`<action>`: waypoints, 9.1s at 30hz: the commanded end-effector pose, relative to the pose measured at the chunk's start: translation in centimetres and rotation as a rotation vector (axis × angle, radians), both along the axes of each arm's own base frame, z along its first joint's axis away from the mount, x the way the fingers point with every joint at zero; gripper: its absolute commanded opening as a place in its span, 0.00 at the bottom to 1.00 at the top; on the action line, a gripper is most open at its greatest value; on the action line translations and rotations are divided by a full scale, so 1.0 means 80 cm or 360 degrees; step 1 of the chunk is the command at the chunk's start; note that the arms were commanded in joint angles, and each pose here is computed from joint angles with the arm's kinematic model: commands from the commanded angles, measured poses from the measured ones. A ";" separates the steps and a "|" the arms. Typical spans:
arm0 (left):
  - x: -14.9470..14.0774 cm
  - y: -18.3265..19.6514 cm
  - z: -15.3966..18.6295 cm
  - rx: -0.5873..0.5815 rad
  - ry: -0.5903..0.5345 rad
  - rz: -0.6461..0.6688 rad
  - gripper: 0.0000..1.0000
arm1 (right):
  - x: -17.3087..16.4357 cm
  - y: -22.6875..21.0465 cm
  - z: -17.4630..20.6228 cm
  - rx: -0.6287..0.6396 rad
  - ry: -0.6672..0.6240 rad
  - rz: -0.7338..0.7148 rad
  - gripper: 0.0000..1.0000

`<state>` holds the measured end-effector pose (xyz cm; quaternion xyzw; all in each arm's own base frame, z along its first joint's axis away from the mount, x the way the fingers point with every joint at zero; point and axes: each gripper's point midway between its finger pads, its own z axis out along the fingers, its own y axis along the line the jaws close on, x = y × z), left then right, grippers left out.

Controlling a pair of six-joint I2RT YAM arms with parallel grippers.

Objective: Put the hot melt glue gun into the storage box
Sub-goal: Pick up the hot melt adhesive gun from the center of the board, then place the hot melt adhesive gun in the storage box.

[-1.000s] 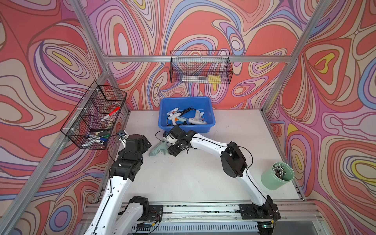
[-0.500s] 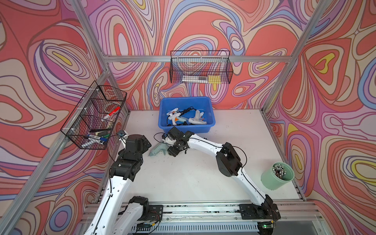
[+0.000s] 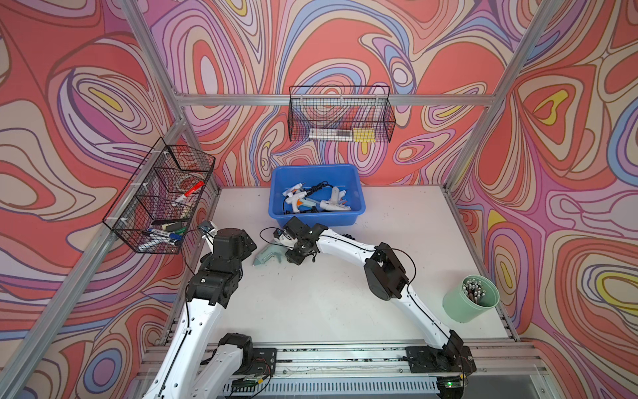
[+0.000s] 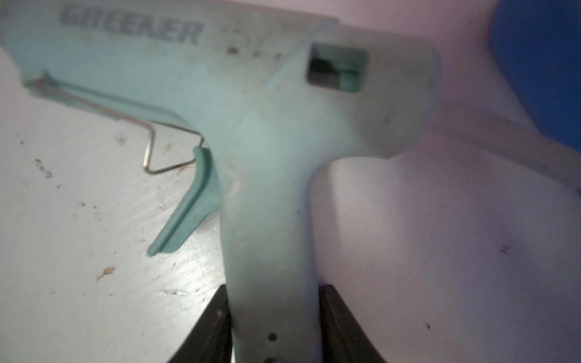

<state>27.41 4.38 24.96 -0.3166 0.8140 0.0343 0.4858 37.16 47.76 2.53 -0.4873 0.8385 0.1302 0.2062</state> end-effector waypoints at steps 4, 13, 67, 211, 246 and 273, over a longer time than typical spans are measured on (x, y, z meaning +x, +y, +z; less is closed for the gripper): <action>-0.004 0.006 0.006 0.0029 0.0007 0.0029 0.99 | -0.021 0.005 0.013 -0.0036 -0.0031 0.0056 0.11; -0.012 0.013 0.014 0.0055 -0.0025 0.0067 0.99 | -0.019 -0.009 0.103 0.0059 -0.0237 -0.0088 0.00; 0.075 -0.306 -0.012 -0.0225 -0.0290 -0.1883 0.99 | 0.166 -0.145 0.359 0.0408 -0.0906 -0.0701 0.00; 0.057 -0.231 0.034 0.0122 -0.0324 -0.1500 0.99 | 0.126 -0.280 0.100 0.0330 -0.0396 -0.1194 0.60; 0.051 -0.222 0.037 0.0165 -0.0333 -0.1468 0.99 | 0.266 -0.186 0.177 0.0552 -0.0609 -0.1062 0.00; 0.050 -0.220 0.037 0.0162 -0.0336 -0.1452 0.99 | 0.201 -0.238 0.190 0.0484 -0.0606 -0.1136 0.66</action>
